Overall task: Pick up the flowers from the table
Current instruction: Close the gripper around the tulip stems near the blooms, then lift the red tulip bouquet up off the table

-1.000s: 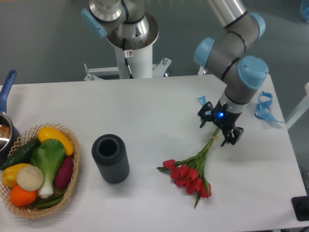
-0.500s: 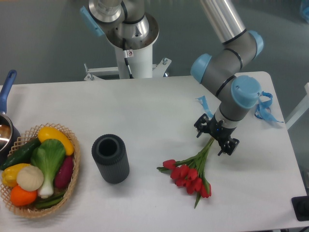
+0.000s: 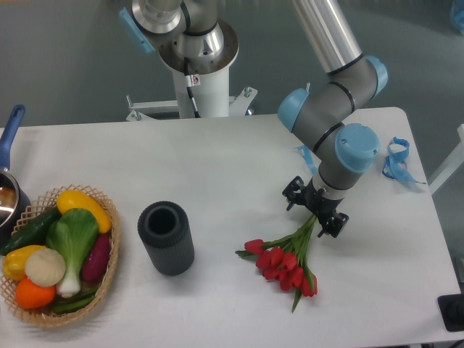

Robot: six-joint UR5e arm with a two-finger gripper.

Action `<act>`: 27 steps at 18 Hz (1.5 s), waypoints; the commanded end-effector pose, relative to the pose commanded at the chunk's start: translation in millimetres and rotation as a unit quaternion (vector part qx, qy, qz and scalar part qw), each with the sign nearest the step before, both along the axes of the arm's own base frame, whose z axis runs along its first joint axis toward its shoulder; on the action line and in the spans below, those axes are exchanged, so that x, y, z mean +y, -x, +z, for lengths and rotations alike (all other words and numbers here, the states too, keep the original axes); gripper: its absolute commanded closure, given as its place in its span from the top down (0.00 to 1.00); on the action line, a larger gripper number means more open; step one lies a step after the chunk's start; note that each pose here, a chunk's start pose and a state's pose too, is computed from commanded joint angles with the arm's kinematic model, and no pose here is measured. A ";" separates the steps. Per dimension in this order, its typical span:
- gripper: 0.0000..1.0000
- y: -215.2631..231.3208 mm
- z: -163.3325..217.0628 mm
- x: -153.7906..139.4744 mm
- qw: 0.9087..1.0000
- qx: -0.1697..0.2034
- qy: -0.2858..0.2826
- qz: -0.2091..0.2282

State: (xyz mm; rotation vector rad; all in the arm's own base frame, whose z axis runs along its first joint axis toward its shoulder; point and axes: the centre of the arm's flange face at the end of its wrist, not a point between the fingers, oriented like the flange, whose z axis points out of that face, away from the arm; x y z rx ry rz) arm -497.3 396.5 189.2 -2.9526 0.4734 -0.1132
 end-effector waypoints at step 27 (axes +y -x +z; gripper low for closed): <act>0.16 -7.4 182.8 9.2 0.964 0.010 -0.256 0.067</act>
